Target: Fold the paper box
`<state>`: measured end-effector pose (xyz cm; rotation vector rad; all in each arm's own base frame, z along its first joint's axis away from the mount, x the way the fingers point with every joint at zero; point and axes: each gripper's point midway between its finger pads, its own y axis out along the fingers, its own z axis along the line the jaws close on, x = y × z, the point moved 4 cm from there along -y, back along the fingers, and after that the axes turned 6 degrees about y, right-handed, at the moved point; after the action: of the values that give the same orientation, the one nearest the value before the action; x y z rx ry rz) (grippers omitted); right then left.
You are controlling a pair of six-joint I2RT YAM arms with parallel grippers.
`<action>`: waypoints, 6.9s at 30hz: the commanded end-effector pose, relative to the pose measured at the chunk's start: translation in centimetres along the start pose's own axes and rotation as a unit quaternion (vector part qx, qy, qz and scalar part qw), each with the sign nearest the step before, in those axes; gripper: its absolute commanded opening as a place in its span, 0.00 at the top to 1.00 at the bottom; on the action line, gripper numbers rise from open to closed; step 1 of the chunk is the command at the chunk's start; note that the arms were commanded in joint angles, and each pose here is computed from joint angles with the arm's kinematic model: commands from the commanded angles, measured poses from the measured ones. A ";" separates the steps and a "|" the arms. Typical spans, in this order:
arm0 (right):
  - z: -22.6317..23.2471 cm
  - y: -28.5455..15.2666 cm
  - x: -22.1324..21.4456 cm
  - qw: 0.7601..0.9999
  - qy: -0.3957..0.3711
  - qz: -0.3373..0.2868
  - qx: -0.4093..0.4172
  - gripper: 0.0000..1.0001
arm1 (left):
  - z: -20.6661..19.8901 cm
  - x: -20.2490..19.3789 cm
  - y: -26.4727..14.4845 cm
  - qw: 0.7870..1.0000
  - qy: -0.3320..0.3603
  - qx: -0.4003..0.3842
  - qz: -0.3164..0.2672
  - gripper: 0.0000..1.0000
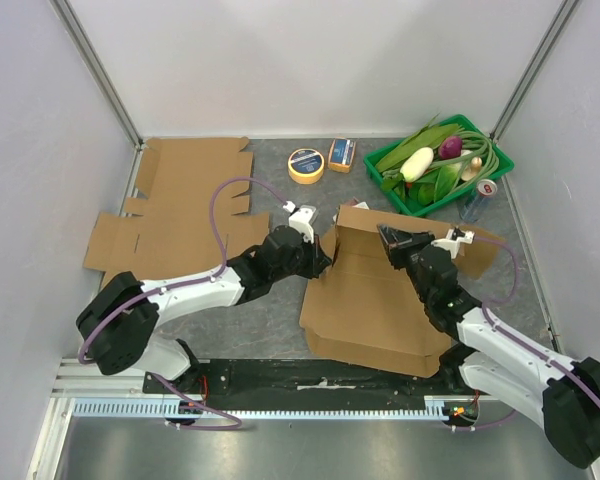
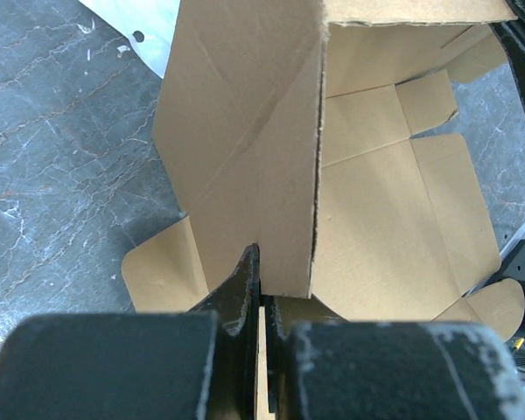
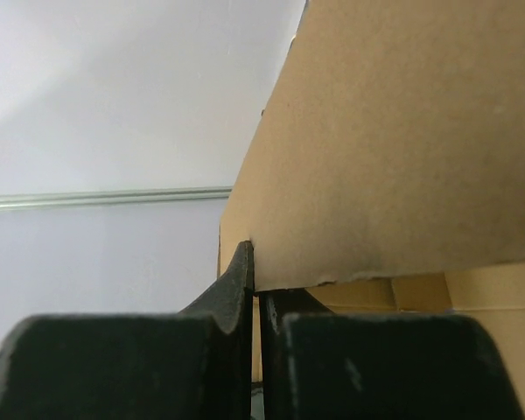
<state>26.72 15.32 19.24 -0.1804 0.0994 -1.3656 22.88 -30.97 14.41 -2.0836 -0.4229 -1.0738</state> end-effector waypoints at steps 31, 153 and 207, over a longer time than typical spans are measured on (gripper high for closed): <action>-3.5 -1.3 -1.6 0.997 -0.045 0.057 -0.041 1.00 | 3.7 4.4 -0.7 0.973 0.207 -0.023 -0.097 0.32; 0.3 -6.7 -1.0 0.818 -0.540 0.176 -0.089 0.04 | 10.0 4.3 -6.9 0.930 0.147 0.253 -0.224 0.73; 4.1 -3.4 -0.6 0.920 -0.246 0.303 -0.027 0.33 | 10.4 4.0 -8.4 0.922 0.109 0.289 -0.232 0.98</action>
<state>22.85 13.81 21.45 -0.7101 -0.2193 -0.6276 25.88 -17.79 15.59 -1.3323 -0.8809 -1.2702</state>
